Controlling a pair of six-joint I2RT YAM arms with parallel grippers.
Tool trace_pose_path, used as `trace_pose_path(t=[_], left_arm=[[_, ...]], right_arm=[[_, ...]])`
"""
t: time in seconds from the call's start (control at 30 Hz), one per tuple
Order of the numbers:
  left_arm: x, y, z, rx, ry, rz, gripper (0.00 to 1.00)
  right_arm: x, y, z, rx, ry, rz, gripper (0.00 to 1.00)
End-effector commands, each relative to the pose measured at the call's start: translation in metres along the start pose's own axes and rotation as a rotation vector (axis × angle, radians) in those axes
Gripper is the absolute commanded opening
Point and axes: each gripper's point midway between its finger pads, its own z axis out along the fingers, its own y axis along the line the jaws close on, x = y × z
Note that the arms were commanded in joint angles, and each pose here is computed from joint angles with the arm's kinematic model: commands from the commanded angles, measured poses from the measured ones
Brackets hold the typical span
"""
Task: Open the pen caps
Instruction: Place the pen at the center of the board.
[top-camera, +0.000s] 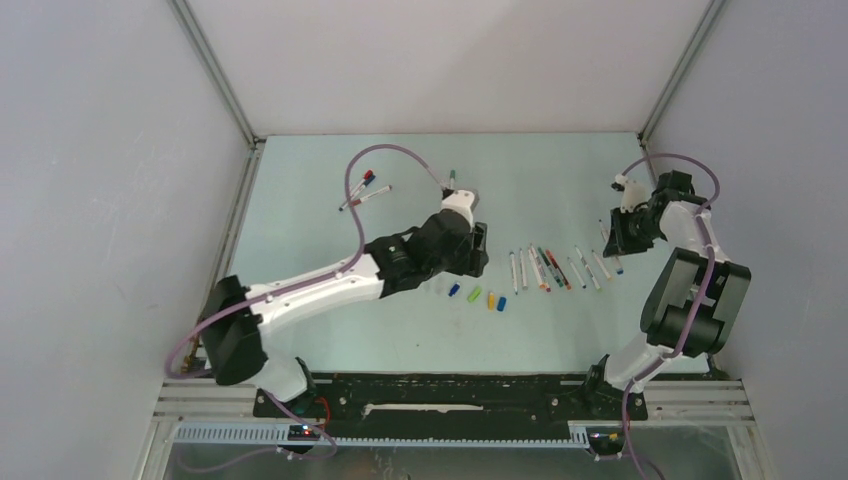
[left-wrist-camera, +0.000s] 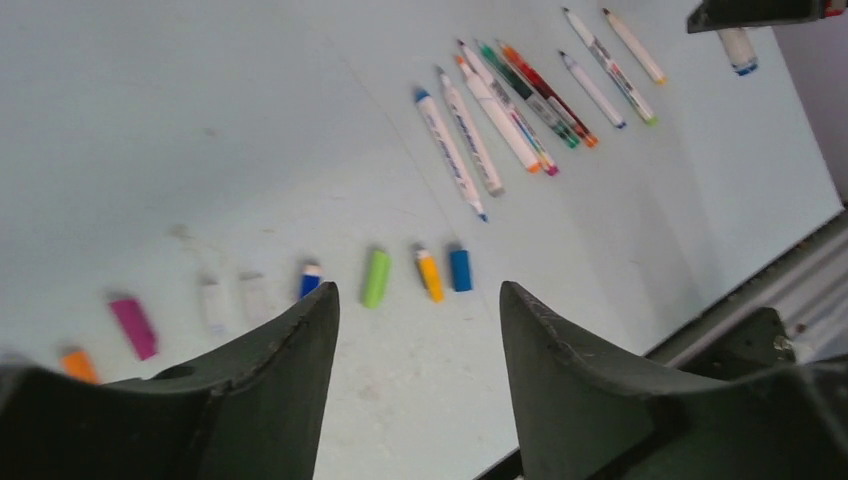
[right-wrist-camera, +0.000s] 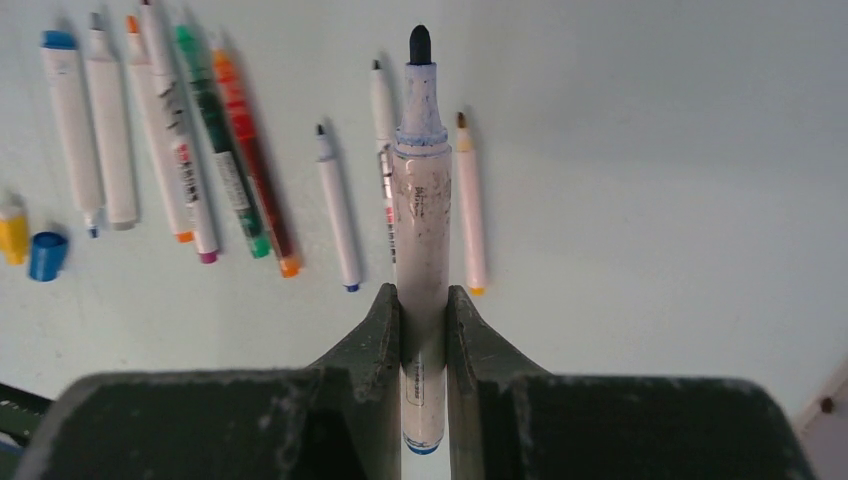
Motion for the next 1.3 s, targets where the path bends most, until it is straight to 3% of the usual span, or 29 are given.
trace_pose_path(t=[0.0,0.13,0.63,0.9,1.27], left_arm=[[-0.037,0.026,-0.031,-0.06,-0.22,0.038,0.65],[-0.036,0.048,-0.045,-0.102,-0.291,0.034,0.74],[-0.017,0.065,-0.05,-0.1,-0.302,0.006,0.75],[-0.019,0.067,-0.056,-0.099,-0.321,-0.012,0.75],[-0.033,0.07,-0.083,-0.047,-0.452,-0.056,0.8]], right_arm=[[0.004,-0.027,0.0,0.118,0.036,-0.028,0.0],[0.014,-0.042,0.006,0.167,0.095,-0.037,0.0],[0.042,-0.06,0.028,0.189,0.224,-0.01,0.06],[0.05,-0.06,0.035,0.172,0.256,0.002,0.18],[0.05,-0.058,0.035,0.16,0.257,0.009,0.29]])
